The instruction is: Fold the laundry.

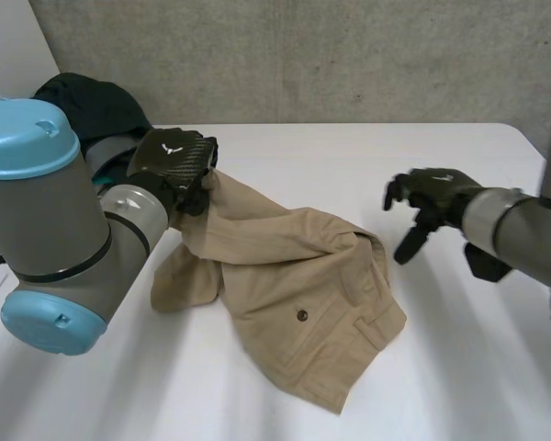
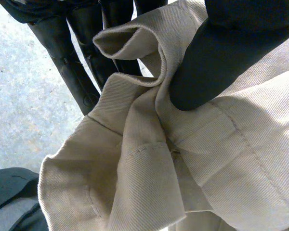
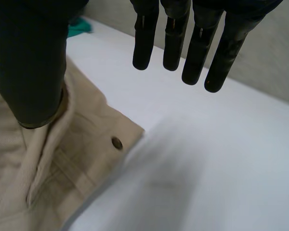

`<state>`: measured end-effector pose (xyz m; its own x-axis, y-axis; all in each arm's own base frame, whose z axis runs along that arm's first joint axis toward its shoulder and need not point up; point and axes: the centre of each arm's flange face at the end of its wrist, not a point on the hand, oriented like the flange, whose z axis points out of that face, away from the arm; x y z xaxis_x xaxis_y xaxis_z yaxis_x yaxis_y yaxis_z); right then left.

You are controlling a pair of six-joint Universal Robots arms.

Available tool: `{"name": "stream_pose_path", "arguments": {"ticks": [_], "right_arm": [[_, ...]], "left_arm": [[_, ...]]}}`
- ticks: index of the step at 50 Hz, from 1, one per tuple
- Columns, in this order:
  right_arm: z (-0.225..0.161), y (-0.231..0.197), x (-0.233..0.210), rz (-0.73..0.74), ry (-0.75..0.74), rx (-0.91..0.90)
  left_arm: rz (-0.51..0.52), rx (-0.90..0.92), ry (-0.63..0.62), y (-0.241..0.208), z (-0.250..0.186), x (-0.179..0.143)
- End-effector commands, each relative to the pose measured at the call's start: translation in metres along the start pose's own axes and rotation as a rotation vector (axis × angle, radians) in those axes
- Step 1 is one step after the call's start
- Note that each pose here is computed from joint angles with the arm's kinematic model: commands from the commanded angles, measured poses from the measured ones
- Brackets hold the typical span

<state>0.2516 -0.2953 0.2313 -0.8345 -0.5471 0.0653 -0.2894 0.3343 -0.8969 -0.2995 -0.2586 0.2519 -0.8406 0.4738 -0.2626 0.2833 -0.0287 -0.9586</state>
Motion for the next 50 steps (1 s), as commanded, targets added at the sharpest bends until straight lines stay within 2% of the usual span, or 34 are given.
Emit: {"name": "stream_pose_path", "arguments": {"ticks": [1,6,14,29,35,39,40,43,44,48,50], "right_arm": [[-0.012,0.031,0.045,0.272,0.117,-0.098],[-0.010,0.059,0.032,0.367,0.069,-0.186],[0.004,0.074,0.005,0.468,-0.031,-0.214],[0.020,0.096,-0.044,0.433,-0.110,-0.236],[0.024,0.089,-0.034,0.405,-0.011,-0.177],[0.010,0.053,-0.029,0.295,-0.013,-0.050],[-0.005,0.030,-0.029,0.177,-0.021,0.018],[-0.030,0.007,-0.029,-0.048,-0.018,0.066],[-0.043,-0.004,-0.027,-0.193,0.001,0.085],[-0.069,-0.017,-0.025,-0.423,0.034,0.085],[-0.074,-0.019,-0.025,-0.443,0.042,0.078]], "left_arm": [[0.000,-0.016,0.006,0.003,-0.008,0.002],[-0.001,0.013,0.001,-0.008,-0.016,-0.001],[0.001,0.036,-0.002,-0.017,-0.024,-0.003],[-0.004,0.060,-0.012,-0.025,-0.033,-0.007],[-0.006,0.077,-0.019,-0.031,-0.037,-0.010],[0.001,0.074,-0.019,-0.031,-0.042,-0.010],[0.004,0.071,-0.018,-0.030,-0.043,-0.010],[0.010,0.040,-0.010,-0.024,-0.046,-0.009],[0.011,0.026,-0.006,-0.022,-0.047,-0.009],[0.009,-0.063,-0.010,-0.008,-0.049,-0.015],[0.006,-0.102,-0.005,-0.001,-0.047,-0.019]]}}
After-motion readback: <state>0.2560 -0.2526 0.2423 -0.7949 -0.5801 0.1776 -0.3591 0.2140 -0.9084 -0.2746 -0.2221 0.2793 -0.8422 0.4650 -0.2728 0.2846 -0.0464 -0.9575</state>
